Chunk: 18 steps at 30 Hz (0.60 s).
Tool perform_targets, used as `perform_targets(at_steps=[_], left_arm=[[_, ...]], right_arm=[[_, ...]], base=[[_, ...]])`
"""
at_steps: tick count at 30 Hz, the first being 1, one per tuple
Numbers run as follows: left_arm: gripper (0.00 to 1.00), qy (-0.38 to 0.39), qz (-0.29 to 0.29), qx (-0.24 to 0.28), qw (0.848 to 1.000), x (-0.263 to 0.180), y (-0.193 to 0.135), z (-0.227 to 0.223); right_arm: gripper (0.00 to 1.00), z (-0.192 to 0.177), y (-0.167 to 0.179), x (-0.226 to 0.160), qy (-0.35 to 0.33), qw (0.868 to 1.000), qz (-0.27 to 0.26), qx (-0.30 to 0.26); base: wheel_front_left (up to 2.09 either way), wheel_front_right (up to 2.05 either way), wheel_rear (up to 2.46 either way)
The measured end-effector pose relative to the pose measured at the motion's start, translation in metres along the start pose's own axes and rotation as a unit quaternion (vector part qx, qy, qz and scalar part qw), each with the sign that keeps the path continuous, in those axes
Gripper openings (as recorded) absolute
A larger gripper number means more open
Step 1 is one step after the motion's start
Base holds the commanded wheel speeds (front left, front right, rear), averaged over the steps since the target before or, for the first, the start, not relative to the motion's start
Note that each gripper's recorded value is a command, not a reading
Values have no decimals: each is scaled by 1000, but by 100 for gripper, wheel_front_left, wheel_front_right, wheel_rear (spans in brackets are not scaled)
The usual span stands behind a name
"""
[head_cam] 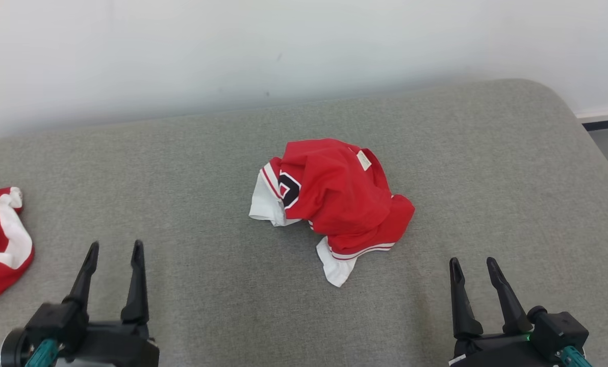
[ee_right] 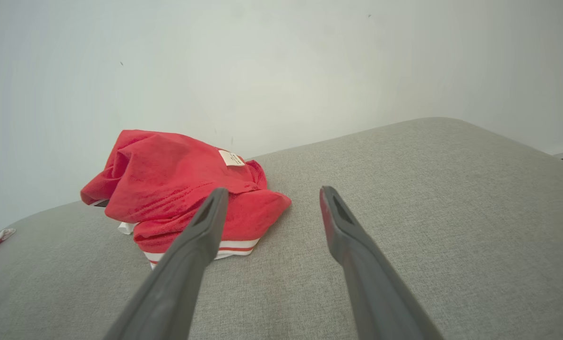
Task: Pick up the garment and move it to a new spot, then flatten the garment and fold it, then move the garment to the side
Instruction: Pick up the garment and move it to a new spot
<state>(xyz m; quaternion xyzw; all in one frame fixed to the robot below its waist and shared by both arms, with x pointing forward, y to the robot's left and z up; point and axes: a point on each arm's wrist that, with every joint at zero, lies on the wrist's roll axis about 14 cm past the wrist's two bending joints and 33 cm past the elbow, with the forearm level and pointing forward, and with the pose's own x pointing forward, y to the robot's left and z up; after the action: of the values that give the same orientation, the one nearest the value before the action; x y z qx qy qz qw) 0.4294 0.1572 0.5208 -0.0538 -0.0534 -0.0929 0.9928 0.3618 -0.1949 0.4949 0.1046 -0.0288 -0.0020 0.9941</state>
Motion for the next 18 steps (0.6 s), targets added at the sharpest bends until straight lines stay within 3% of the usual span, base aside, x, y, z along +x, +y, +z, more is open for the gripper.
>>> perform_targets(at_steps=[6, 18], left_arm=[[100, 5, 53, 2, 999, -25, 21, -5], [100, 8, 77, 22, 997, -52, 22, -6]], right_arm=[[100, -1, 9, 3, 0, 1000, 15, -3], [100, -3, 21, -1, 5, 999, 35, -18]], base=[[0, 0, 0], [0, 0, 0]])
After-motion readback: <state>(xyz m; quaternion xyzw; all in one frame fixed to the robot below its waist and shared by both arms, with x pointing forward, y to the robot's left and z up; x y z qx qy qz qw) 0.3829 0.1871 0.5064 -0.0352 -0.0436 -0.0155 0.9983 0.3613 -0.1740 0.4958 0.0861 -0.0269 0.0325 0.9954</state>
